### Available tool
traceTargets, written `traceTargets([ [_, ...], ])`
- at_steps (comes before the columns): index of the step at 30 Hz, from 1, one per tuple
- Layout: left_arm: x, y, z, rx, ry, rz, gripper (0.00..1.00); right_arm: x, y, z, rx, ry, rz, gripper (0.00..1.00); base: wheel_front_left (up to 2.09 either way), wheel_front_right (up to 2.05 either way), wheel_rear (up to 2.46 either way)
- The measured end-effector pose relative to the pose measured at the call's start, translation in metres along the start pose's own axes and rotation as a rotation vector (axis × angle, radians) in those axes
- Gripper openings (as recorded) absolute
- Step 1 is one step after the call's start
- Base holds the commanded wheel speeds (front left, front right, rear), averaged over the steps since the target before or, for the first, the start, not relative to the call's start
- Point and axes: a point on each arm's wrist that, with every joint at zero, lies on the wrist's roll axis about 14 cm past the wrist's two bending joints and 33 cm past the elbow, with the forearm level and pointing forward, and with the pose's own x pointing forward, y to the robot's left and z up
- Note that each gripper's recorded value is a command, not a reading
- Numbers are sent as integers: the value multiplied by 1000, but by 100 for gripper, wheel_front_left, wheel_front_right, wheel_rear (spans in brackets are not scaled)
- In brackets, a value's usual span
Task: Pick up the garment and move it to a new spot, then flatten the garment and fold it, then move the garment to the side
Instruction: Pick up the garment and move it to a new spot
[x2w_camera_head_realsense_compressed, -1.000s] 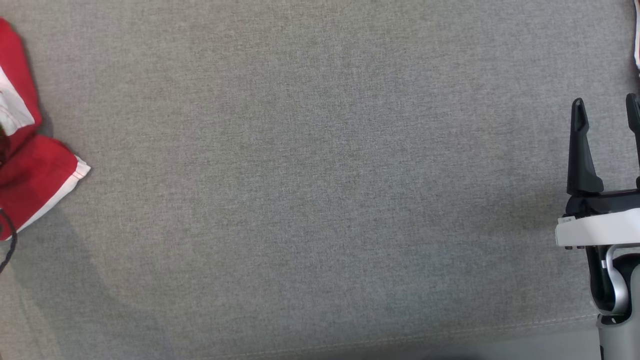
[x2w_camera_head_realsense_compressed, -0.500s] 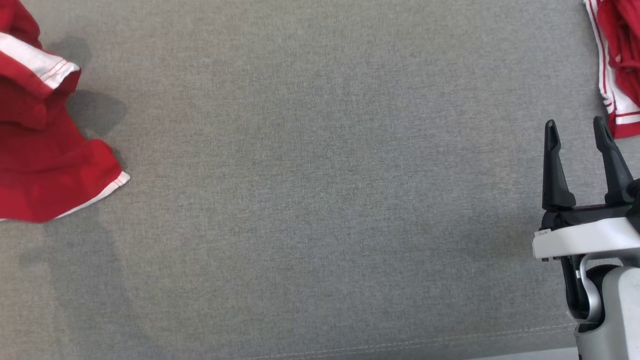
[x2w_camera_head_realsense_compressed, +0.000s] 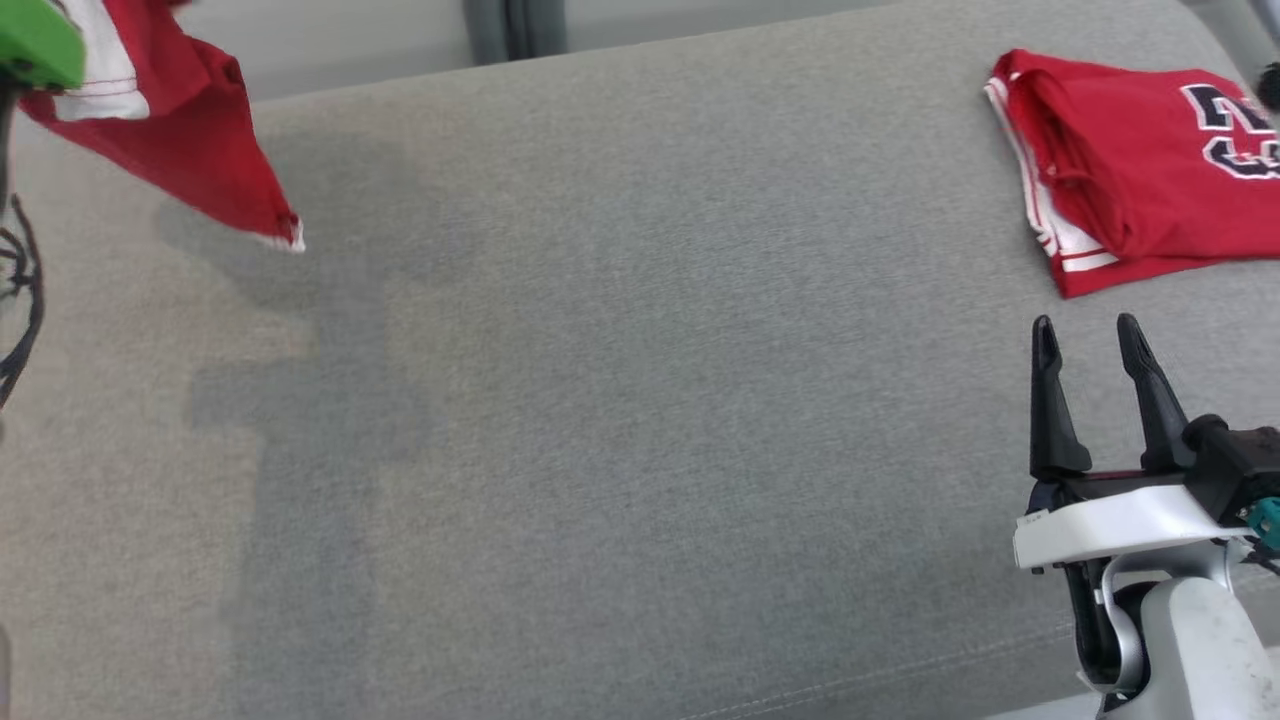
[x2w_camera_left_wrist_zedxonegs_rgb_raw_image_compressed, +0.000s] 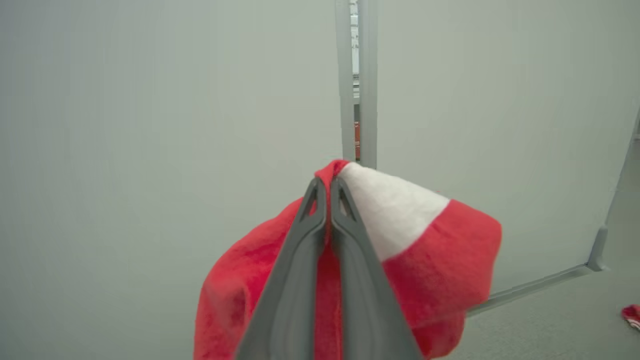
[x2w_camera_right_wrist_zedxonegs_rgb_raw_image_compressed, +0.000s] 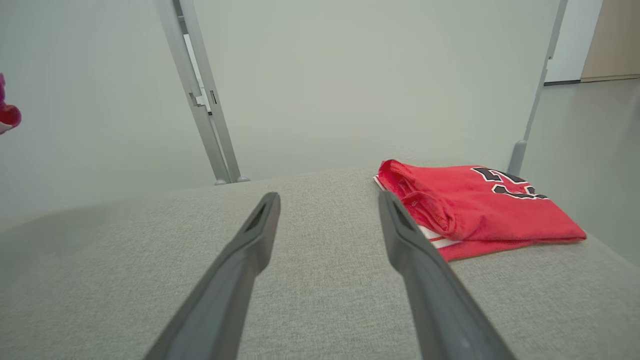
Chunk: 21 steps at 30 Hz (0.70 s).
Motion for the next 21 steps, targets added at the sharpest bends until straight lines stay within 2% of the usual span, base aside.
traceTargets([
  [5, 16, -75, 24, -24, -55, -167, 0, -20, -16, 8, 11, -16, -57, 100, 0, 0, 0],
  [12, 13, -184, 22, -92, -66, -404, 0, -49, -45, 18, 12, -38, -153, 100, 0, 0, 0],
  [16, 2, -235, 10, -136, -42, -512, 0, -63, -60, 23, 13, -49, -205, 100, 0, 0, 0],
  [21, -16, -270, -25, -193, 34, -584, 0, -69, -68, 21, 23, -42, -233, 100, 0, 0, 0],
])
